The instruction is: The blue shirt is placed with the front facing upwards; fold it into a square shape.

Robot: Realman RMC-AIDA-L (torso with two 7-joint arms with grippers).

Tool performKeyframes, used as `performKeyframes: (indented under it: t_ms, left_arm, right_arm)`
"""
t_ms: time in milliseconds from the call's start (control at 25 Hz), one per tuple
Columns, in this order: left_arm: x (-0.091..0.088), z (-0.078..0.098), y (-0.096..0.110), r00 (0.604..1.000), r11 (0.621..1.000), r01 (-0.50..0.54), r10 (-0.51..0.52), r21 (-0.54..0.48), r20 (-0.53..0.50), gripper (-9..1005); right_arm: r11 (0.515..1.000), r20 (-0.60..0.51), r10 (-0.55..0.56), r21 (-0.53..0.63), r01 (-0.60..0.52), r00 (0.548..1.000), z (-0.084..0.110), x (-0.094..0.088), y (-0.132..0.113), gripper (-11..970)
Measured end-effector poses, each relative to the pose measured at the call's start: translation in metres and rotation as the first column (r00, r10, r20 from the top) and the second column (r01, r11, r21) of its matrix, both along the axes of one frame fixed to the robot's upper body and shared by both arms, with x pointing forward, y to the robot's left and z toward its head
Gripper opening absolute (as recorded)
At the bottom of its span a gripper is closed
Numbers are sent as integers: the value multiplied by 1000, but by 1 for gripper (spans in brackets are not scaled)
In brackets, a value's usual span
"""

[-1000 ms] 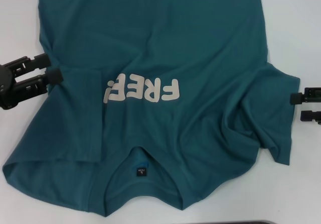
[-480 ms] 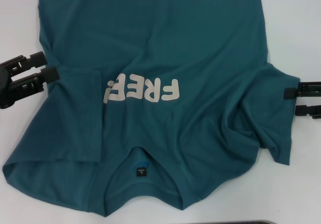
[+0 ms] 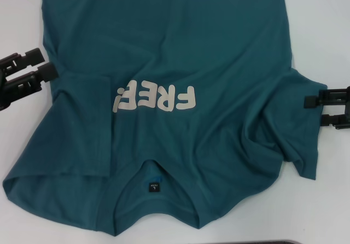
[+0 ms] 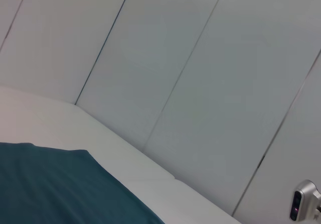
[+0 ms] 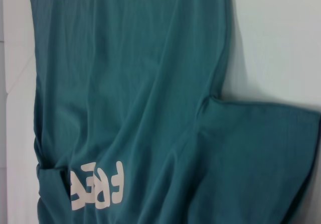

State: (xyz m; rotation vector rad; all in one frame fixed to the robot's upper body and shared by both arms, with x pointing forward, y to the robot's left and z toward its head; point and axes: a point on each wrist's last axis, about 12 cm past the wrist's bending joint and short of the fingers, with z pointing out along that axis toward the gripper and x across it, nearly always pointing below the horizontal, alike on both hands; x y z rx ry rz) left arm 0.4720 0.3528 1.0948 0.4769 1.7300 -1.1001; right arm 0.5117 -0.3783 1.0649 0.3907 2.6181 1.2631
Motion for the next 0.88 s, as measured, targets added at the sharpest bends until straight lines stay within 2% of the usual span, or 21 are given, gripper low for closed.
performKeyframes:
  t_ms: [600, 880]
  left_arm:
    - [1, 0, 0, 1000, 1000, -7, 7, -4, 5, 736]
    - [4, 1, 0, 1000, 1000, -16, 16, -2, 12, 736]
  right_arm:
    - [1000, 14, 19, -2, -19, 1000, 2, 12, 11, 799]
    - [999, 7, 40, -26, -39, 999, 2, 12, 12, 665]
